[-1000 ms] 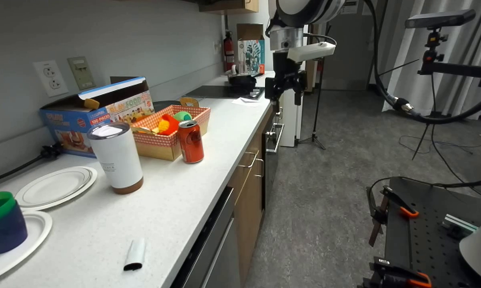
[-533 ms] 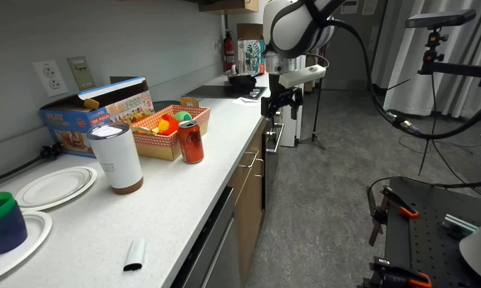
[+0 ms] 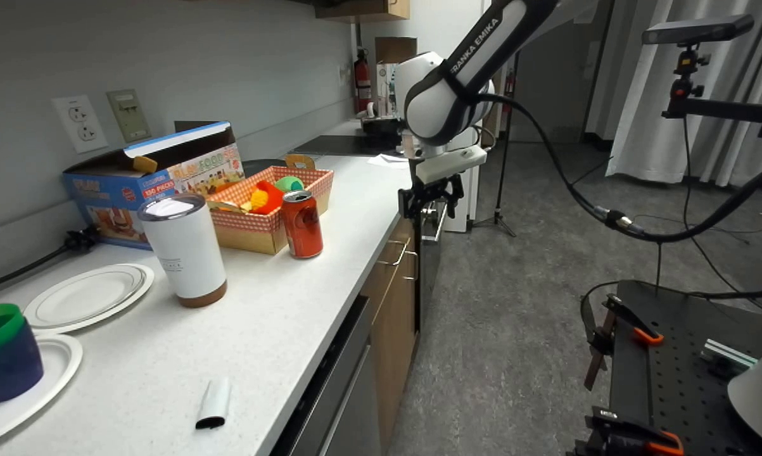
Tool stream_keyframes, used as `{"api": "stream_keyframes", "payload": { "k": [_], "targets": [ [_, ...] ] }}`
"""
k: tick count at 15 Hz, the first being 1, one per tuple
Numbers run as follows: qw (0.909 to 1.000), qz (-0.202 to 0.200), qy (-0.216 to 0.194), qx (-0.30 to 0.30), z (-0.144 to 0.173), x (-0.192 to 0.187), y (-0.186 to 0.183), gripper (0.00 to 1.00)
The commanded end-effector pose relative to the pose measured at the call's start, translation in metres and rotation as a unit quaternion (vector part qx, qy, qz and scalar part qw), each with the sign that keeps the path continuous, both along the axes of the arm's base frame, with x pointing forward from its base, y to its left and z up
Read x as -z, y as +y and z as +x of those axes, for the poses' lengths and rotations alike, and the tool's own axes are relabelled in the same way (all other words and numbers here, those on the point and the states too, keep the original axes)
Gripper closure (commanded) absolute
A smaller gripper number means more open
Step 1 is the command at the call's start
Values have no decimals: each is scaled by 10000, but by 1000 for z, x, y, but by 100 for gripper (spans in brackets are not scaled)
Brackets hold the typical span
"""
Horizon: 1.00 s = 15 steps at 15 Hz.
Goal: Open the top drawer of the bottom cabinet.
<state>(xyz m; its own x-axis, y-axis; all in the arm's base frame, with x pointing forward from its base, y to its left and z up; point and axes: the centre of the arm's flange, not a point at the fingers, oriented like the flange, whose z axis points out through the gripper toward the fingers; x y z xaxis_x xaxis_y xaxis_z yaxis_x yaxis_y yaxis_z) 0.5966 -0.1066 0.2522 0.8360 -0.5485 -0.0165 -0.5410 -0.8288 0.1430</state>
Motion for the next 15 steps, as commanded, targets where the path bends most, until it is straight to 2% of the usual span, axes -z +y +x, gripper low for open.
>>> {"api": "stream_keyframes", "payload": {
  "k": [1, 6, 7, 12, 13, 15],
  "targets": [
    [9994, -104, 12, 315, 31, 27, -10, 0],
    [9944, -126, 13, 1052, 36, 47, -20, 0],
    [9970, -105, 73, 759, 23, 44, -19, 0],
    [9955, -119, 58, 942, 26, 48, -21, 0],
    [9949, 86, 120, 998, 29, 53, -20, 0],
    [9910, 325, -10, 1296, 28, 63, -22, 0]
  ]
}}
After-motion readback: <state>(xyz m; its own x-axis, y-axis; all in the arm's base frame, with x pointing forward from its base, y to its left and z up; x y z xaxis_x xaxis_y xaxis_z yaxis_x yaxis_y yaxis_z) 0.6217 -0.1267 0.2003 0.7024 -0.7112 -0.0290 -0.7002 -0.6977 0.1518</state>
